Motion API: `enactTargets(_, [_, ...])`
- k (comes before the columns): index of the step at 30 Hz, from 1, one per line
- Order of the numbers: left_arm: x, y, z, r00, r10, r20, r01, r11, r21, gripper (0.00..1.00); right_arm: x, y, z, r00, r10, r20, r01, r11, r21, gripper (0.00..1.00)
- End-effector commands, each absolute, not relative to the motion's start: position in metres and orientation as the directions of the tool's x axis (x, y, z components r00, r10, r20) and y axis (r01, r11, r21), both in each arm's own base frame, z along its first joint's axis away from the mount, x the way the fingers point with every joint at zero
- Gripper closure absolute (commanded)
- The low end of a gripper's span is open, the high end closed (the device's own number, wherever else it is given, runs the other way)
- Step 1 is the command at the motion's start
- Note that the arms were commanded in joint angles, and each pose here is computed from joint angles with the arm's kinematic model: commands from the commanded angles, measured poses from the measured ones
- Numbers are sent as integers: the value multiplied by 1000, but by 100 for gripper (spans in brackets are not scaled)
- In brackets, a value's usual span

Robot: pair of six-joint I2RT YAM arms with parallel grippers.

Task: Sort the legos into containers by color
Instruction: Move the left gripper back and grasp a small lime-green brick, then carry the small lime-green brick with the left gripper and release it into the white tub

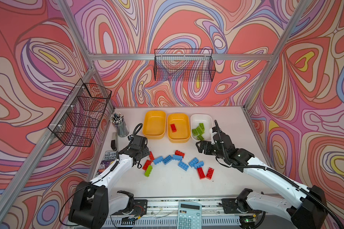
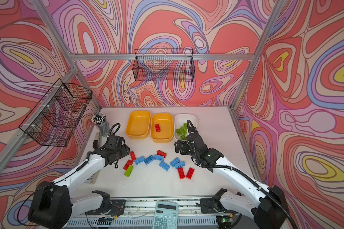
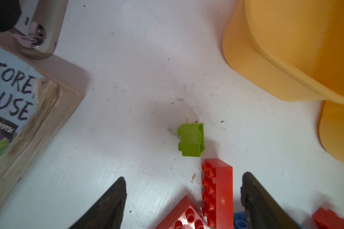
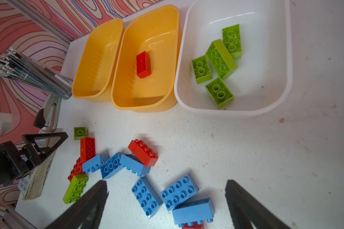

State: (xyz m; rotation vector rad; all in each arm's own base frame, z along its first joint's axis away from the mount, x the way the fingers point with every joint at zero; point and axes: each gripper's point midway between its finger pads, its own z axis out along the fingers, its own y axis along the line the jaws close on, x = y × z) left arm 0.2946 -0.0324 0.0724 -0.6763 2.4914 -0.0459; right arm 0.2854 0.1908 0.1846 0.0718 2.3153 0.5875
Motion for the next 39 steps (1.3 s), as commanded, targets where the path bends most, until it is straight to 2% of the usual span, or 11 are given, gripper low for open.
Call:
enactTargets(1, [308, -35, 61, -729, -491, -477, -449, 869, -208, 27, 292, 195, 192, -716, 236, -657, -115, 889, 444, 2])
enactTargets(8, [315, -27, 36, -741, -529, -414, -486, 848, -212, 34, 299, 201, 186, -727, 226, -649, -112, 893, 436, 2])
enactTargets(16, [332, -23, 26, -748, -525, -406, -483, 850, -211, 45, 302, 204, 179, -734, 220, -642, -107, 897, 429, 2])
enactTargets(24, [336, -26, 21, -768, -523, -369, -481, 852, -207, 75, 301, 200, 178, -731, 222, -646, -98, 901, 422, 2])
enactTargets(31, [329, -28, 27, -781, -517, -350, -476, 856, -204, 82, 300, 199, 176, -728, 218, -649, -101, 904, 416, 2])
enactTargets(39, [337, -49, 72, -781, -446, -437, -409, 894, -182, 84, 297, 183, 188, -677, 252, -691, -76, 910, 407, 2])
